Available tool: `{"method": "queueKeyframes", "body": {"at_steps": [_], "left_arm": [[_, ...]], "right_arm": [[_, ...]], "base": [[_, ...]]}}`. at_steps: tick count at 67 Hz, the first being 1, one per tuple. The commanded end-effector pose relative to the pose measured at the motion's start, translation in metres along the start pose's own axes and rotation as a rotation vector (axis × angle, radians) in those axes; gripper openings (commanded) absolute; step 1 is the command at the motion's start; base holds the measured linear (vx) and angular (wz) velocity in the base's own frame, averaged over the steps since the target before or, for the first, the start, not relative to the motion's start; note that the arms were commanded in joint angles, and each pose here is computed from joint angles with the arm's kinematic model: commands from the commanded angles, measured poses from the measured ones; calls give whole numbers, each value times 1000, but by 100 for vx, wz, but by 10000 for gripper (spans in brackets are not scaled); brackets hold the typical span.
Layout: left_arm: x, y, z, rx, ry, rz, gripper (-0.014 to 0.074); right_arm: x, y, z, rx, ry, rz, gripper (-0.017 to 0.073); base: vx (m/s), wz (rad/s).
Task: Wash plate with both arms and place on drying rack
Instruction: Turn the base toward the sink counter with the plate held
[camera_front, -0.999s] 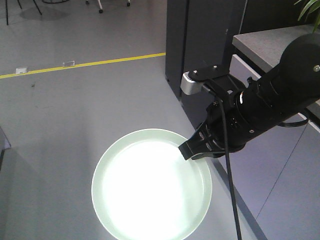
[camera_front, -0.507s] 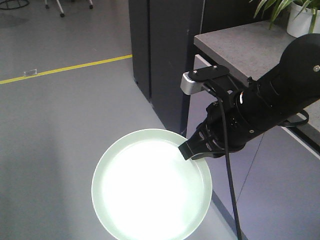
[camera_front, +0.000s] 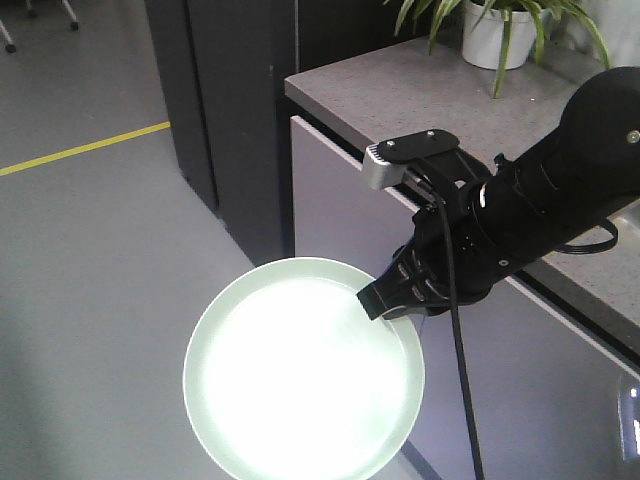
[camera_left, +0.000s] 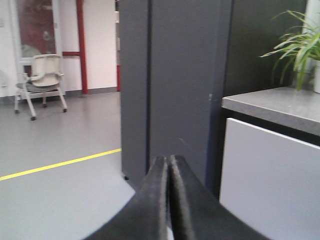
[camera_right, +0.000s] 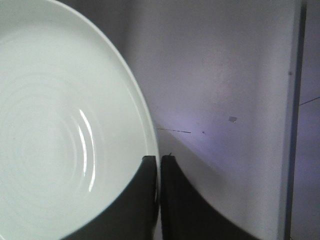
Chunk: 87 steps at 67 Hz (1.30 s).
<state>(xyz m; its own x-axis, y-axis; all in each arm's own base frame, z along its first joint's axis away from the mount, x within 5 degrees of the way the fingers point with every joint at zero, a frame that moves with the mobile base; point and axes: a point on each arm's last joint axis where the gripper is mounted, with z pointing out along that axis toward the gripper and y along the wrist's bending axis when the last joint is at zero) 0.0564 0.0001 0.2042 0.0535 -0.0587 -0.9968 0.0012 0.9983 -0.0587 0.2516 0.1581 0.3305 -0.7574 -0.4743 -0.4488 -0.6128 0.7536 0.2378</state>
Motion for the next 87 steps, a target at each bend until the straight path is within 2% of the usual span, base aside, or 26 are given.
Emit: {"method": "queueKeyframes", "body": {"at_steps": [1, 87], "left_arm": [[-15, -1, -2, 12, -113, -5, -6], [-15, -1, -2, 12, -113, -5, -6]], "right_arm": [[-6, 6, -20, -5, -98, -16, -1], [-6, 6, -20, -5, -98, -16, -1]], "base": [[10, -39], [10, -34]]}}
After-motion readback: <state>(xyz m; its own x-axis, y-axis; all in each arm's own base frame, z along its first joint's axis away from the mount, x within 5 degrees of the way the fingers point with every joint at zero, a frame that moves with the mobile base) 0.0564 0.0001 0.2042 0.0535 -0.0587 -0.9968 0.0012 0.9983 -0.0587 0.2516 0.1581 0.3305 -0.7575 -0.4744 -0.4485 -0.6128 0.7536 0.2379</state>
